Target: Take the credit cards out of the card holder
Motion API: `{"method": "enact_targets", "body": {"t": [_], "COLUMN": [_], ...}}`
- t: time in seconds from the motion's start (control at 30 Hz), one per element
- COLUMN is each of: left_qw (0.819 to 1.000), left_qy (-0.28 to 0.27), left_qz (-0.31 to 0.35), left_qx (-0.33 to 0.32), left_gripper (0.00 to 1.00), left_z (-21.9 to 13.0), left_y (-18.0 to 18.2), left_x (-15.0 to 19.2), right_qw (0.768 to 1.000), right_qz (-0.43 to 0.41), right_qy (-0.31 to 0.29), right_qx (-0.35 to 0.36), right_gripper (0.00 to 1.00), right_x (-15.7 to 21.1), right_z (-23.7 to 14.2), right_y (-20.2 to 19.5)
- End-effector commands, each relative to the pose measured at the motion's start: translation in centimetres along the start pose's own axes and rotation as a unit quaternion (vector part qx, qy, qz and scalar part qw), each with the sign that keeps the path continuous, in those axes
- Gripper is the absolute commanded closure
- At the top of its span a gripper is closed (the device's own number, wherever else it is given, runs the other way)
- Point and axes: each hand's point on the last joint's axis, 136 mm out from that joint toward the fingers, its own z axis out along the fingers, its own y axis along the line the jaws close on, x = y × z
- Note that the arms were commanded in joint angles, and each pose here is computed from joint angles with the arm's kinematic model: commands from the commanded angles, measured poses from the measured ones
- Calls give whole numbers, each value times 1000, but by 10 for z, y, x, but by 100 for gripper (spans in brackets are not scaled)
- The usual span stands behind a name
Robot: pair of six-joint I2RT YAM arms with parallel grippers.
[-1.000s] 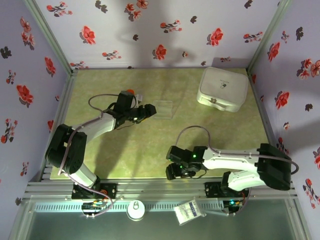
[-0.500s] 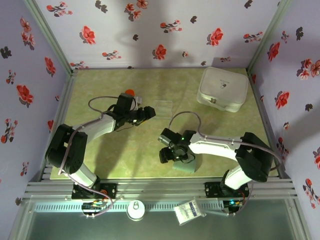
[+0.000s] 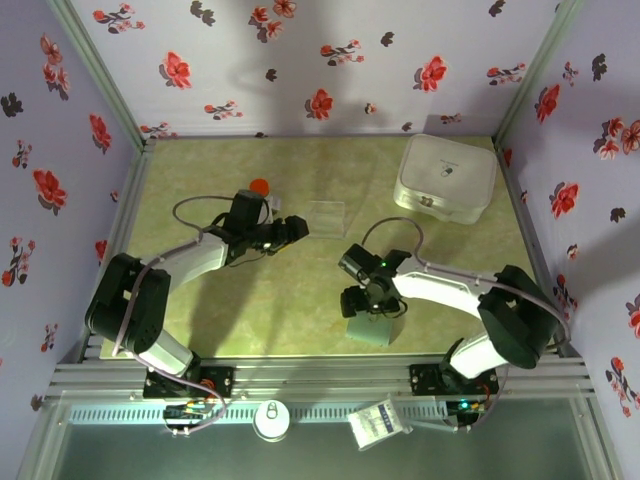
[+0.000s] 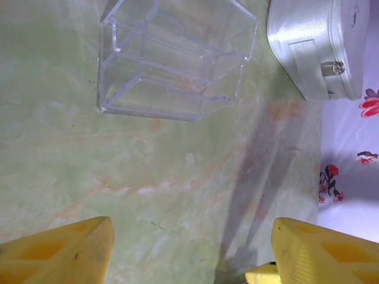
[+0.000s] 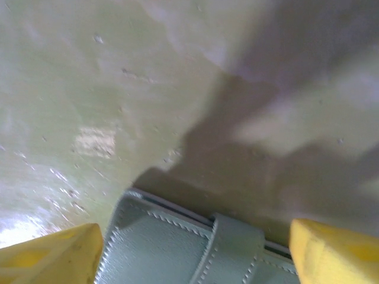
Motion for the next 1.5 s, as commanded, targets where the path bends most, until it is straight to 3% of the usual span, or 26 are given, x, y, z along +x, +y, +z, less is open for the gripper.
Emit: {"method": "enact_targets", "body": {"t": [0.0, 0.17, 0.33, 0.7, 0.93, 1.2, 1.3, 1.47], "left_qw": [1000, 1000, 1000, 999, 1000, 1000, 1000, 1000], "left_qy": [-12, -16, -20, -27, -23, -22, -23, -24], "left_qz": [1, 2, 1, 3, 4, 9, 9, 9], "left_qx": [1, 7, 17, 22, 16, 12, 10, 8], "left_gripper": [29, 28, 28, 28, 28, 28, 28, 28], "left_z": [-7, -10, -12, -21, -20, -25, -28, -31], "left_y": [-1, -3, -9, -14, -13, -13, -12, -11], "left_x": [-4, -4, -6, -7, -6, -5, -6, -5], "right_qw": [1000, 997, 995, 999, 994, 967, 949, 914], "right_qz": [19, 44, 60, 20, -102, -255, -314, -403], "right_qy": [7, 0, -3, -31, -22, -23, -24, -30], "right_qx": [-23, -55, -82, -18, 16, 1, -3, 47], "right_gripper": [11, 1, 1, 1, 1, 2, 3, 2], "right_x": [11, 15, 18, 16, 13, 5, 2, -6], "right_z": [-2, -2, -5, -32, -57, -66, -70, -75], "right_y": [-1, 4, 9, -12, 1, 30, 38, 24]}}
